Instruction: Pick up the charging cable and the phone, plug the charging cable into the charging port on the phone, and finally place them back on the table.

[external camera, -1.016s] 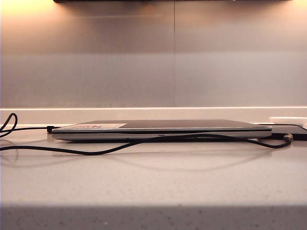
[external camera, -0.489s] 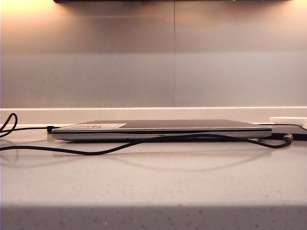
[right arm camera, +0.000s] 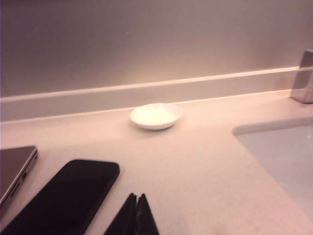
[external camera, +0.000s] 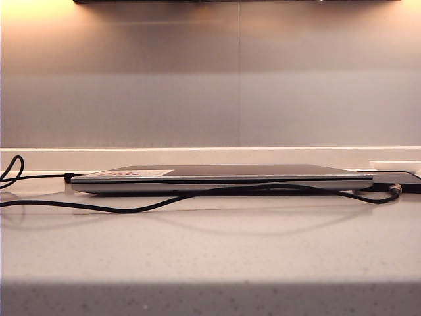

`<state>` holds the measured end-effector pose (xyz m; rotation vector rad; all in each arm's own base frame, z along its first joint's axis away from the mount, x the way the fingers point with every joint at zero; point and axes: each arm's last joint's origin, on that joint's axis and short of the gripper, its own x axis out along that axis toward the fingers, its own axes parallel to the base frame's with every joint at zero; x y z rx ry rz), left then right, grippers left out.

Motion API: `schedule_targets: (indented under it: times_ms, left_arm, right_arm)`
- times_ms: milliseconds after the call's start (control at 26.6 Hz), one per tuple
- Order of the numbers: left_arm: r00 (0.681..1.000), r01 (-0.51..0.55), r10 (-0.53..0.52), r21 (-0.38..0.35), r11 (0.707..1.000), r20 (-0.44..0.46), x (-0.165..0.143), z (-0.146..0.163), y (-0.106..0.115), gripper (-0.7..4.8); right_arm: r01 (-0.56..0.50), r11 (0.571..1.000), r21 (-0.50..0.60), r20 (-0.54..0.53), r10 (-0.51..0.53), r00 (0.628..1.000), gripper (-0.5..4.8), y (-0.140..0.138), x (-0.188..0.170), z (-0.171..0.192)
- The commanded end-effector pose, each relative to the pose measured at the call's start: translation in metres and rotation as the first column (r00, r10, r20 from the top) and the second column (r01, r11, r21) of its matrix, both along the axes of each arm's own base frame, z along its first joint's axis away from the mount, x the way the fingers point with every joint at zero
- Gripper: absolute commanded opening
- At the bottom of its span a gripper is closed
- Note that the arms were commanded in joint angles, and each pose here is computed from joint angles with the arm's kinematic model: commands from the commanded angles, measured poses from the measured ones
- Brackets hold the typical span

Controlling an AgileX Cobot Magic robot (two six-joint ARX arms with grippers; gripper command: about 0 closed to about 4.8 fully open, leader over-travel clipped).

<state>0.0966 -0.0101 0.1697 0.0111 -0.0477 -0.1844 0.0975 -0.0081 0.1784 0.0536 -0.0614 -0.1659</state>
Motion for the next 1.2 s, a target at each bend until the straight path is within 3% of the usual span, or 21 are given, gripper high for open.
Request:
schedule_targets:
  times_ms: [38,376,715,1204]
  left_arm:
    - [1.000,0.003,-0.003,0.004,1.000,0.015,0.000,0.002,0.000,-0.06]
    - [1.000,0.003,-0.003,0.004,1.000,0.015,0.000,0.002,0.000,-0.06]
    - [1.000,0.003,-0.003,0.004,1.000,0.015,0.000,0.002,0.000,-0.06]
    - [1.000,0.003,-0.003,0.004,1.000,0.015,0.000,0.002,0.000,-0.06]
  right_arm:
    - [-0.028,1.000,-0.006,0.017,0.028,0.999,-0.01,0.000,-0.001,-0.004]
    - [-0.002,1.000,-0.003,-0.083,0.002,0.997,-0.01,-0.003,-0.001,-0.017]
    - [-0.061,0.997,-0.042,-0.089,0.057,0.994,-0.01,-0.001,0.000,-0.017]
    - [-0.061,0.997,-0.042,-0.088,0.057,0.995,-0.01,-0.001,0.000,-0.017]
